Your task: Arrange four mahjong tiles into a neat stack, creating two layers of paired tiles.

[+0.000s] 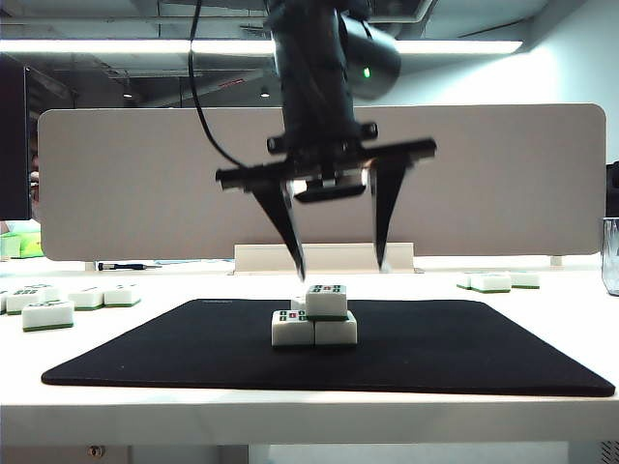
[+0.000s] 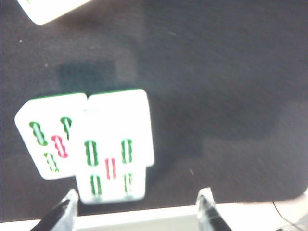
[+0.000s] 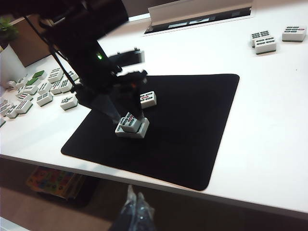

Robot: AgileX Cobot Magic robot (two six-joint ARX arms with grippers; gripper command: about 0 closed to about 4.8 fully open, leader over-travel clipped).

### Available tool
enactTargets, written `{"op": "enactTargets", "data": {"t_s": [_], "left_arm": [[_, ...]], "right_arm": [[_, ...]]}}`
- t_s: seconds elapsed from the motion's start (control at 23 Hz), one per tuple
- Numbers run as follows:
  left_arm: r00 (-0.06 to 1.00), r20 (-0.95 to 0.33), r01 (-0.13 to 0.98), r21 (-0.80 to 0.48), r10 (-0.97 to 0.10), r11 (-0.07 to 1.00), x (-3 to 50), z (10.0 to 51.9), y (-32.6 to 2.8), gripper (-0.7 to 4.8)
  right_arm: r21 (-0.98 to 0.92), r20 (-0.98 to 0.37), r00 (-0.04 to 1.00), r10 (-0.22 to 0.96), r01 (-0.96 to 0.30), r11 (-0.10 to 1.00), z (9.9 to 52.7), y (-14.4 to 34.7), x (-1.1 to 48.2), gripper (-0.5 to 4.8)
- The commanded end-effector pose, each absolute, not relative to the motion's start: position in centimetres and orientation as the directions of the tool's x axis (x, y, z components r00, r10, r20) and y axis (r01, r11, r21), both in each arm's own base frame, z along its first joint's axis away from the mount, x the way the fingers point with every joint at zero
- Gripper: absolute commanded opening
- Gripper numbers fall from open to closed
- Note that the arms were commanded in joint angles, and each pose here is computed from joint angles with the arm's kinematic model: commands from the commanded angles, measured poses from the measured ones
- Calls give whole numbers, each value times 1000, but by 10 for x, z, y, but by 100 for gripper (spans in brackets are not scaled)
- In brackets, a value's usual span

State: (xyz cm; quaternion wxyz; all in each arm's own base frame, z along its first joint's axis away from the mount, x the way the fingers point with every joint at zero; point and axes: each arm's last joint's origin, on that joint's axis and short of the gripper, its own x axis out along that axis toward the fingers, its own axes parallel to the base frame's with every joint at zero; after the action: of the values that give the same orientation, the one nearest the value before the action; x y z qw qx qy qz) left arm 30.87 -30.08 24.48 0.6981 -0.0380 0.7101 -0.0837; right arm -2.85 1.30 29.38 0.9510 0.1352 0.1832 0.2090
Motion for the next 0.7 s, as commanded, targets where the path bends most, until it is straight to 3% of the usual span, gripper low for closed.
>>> {"op": "enactTargets", "data": {"t_s": [0.04,0.22,0.3,0.48,0.7], "left_arm": [[16,-982,200,-183,-190,963,309,265,-290,315],[121,-987,509,-31,-108,860,322,267,-275,312],[207,-977,588,82,-51,805,332,262,-273,312],[290,-952,693,136,-101,708,346,261,-275,310],[290,-941,776,125,-174,618,355,253,-279,309]], "right_arm": [[322,-271,853,445,-356,877,295,13,-31,-1],[323,-271,853,446,-356,877,295,13,-31,-1],[323,-271,853,446,-356,877,295,13,-31,-1],[323,-271,853,446,-356,877,295,13,-31,-1],[323,-271,853,446,-356,877,295,13,-31,-1]]}}
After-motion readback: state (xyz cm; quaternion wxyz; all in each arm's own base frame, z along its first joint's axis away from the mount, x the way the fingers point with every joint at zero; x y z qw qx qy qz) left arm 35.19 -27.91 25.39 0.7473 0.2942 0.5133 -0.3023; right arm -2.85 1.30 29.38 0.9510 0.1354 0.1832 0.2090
